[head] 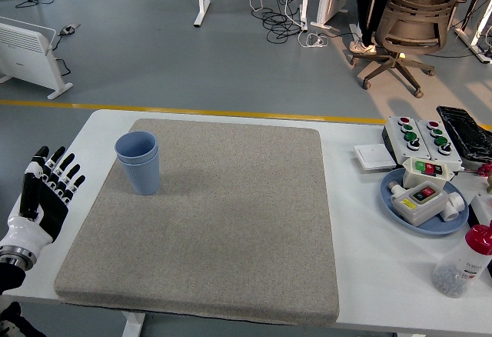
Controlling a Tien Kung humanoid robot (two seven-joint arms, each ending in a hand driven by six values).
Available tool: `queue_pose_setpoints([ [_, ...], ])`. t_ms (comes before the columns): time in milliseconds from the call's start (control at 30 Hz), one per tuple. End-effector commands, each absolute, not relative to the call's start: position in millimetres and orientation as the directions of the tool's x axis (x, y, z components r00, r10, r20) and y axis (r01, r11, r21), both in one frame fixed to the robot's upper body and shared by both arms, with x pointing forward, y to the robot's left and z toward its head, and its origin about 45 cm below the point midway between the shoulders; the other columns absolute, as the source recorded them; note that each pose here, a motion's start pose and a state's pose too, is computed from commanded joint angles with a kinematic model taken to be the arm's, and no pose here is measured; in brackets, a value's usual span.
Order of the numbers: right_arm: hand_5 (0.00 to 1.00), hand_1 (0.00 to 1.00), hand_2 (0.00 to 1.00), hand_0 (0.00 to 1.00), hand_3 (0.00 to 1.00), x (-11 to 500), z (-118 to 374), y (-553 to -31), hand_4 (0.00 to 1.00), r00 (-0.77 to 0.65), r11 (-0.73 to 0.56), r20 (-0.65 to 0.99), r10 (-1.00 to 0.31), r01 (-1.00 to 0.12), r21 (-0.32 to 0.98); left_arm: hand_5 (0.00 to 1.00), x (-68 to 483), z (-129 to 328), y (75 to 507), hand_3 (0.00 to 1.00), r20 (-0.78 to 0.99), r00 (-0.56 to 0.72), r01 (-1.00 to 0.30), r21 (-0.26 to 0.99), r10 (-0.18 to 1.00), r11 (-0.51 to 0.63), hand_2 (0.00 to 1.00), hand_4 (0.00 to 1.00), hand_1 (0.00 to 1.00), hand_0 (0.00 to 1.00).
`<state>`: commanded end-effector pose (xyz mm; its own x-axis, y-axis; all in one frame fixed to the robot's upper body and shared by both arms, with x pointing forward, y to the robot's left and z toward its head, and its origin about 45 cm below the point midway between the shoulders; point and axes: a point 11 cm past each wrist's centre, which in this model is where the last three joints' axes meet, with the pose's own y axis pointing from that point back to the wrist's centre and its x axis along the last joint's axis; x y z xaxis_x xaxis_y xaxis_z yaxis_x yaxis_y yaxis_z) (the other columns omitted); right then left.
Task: Push cup pick cup insert cup
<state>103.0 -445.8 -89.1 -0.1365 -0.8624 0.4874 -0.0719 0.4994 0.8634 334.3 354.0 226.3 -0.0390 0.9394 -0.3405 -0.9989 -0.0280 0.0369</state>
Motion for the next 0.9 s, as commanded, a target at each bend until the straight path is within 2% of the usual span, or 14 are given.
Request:
queue_pose_setpoints([
  [900, 0.486, 0.612, 0.641, 0.670, 0.579, 119.4, -85.6, -444.4, 0.129, -0.130, 0.494, 0.481, -0.867, -0.097, 0.864, 0.998, 337.7, 231.2, 364.9, 0.998, -0.341, -0.067, -0.998, 0.018, 0.938, -0.065, 0.998, 0.670, 0.943, 0.945],
])
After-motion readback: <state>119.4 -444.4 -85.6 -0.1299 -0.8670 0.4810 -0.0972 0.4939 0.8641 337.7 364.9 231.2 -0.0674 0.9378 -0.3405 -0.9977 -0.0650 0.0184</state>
